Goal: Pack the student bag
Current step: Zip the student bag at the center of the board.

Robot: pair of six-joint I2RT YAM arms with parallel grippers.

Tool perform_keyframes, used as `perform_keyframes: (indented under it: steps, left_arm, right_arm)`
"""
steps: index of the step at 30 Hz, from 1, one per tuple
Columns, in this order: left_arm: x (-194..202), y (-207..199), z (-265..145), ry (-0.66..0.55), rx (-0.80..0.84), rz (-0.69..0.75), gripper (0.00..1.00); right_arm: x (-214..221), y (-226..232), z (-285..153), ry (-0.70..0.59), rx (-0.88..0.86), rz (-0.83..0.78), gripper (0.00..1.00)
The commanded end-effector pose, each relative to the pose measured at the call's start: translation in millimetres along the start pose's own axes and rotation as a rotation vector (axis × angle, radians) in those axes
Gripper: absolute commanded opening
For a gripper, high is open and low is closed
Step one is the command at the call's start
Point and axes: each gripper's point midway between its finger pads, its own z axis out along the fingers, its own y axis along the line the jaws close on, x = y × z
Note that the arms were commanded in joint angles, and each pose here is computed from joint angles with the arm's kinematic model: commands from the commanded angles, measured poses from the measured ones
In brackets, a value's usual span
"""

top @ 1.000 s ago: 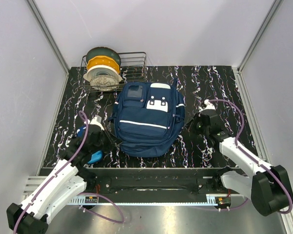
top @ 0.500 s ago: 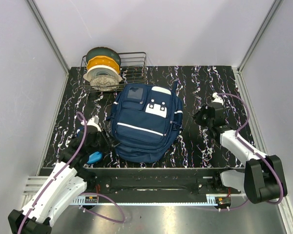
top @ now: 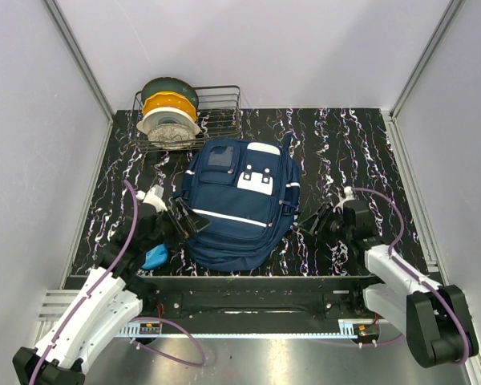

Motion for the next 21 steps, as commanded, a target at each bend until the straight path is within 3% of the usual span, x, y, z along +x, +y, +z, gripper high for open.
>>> perform_keyframes:
  steps: [1,3,8,10,13,15,21]
  left_arm:
    - [3,-14,6,0.017,0.092,-0.035,0.99]
    - [7,-16,10,0.034,0.109,-0.035,0.99]
    - [19,-20,17,0.078,0.099,0.019,0.99]
    - [24,-21,19,0.087,0.089,0.033,0.99]
    - [31,-18,23,0.098,0.070,0.027,0.99]
    - [33,-15,25,0.095,0.059,0.027,0.99]
    - [39,-11,33,0.103,0.069,0.009,0.99]
  right_arm:
    - [17,26,-2,0.046,-0.188,0.151,0.53]
    - [25,22,1,0.072,-0.186,0.229,0.54]
    - [20,25,11,0.103,-0.207,0.108,0.55]
    - [18,20,20,0.117,-0.171,0.128,0.55]
    - [15,30,27,0.118,-0.243,0.210,0.56]
    - [23,17,32,0.115,-0.197,0.372,0.56]
    - [17,18,46,0.090,-0.258,0.502,0.52]
